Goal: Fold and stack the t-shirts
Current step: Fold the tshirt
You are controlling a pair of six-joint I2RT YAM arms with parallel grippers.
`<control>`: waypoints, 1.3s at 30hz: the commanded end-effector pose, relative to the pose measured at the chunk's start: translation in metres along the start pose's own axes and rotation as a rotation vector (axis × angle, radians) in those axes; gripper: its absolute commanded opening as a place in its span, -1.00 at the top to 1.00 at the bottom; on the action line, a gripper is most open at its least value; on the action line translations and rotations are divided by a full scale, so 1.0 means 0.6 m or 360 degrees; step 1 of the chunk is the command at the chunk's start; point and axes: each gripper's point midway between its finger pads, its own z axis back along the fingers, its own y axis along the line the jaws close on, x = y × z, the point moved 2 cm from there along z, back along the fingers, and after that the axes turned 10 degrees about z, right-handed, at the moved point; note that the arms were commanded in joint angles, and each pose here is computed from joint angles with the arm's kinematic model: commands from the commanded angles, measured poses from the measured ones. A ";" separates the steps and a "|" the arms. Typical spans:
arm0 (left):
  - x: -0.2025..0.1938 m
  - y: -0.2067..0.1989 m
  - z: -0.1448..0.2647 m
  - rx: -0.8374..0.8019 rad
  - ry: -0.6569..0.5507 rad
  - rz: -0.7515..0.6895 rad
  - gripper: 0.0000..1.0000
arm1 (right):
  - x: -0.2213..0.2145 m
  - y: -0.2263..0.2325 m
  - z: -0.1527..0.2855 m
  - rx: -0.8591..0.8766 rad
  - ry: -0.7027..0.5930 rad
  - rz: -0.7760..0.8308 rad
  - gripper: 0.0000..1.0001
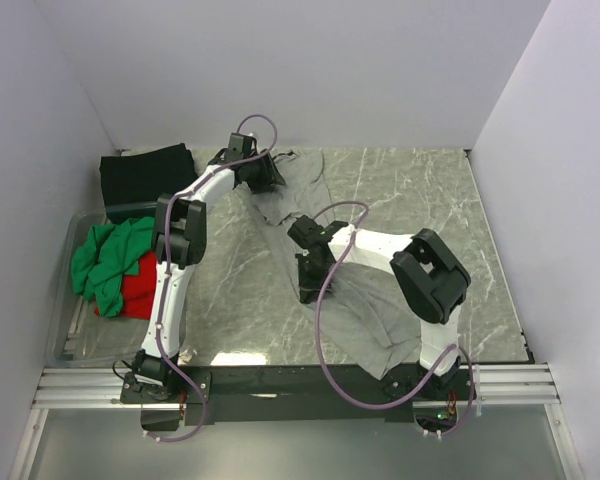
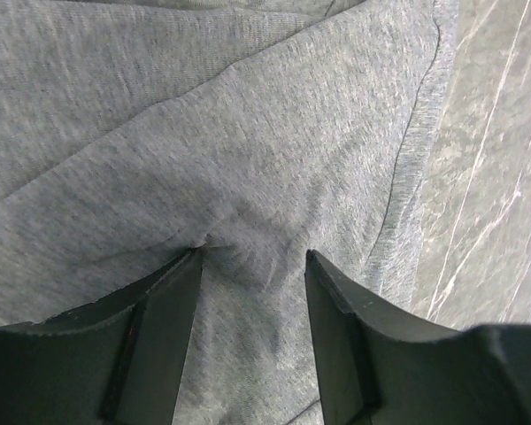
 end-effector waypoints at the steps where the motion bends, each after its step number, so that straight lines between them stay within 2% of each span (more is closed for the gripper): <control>1: -0.031 0.076 -0.027 0.0163 0.0081 -0.0050 -0.16 | -0.003 -0.004 -0.004 -0.0117 0.0023 -0.0009 0.55; 5: -0.012 0.039 -0.004 0.0094 0.0034 -0.0048 -0.17 | 0.010 -0.011 0.055 -0.0199 -0.0069 0.0035 0.53; 10: 0.008 -0.017 0.045 -0.0008 -0.0034 -0.0047 -0.18 | -0.032 -0.063 0.108 -0.0331 -0.0081 0.0032 0.51; 17: 0.003 -0.049 0.097 -0.0042 -0.0086 -0.0009 -0.18 | -0.102 -0.167 0.120 -0.0536 -0.0050 -0.0123 0.49; 22: -0.024 -0.037 0.090 0.0000 -0.0040 0.0027 -0.18 | -0.110 -0.209 0.119 -0.0597 -0.0082 -0.0265 0.47; 26: -0.038 -0.014 0.069 0.0104 0.0005 0.0082 -0.18 | -0.122 -0.236 0.099 -0.0633 -0.0029 -0.0355 0.47; 32: -0.054 0.030 0.035 0.0233 0.0040 0.0119 -0.18 | -0.142 -0.231 0.063 -0.0580 0.0094 -0.0366 0.48; 39: -0.066 0.055 -0.002 0.0240 0.0083 0.0108 -0.18 | -0.170 -0.177 0.024 -0.0439 0.0236 -0.0308 0.49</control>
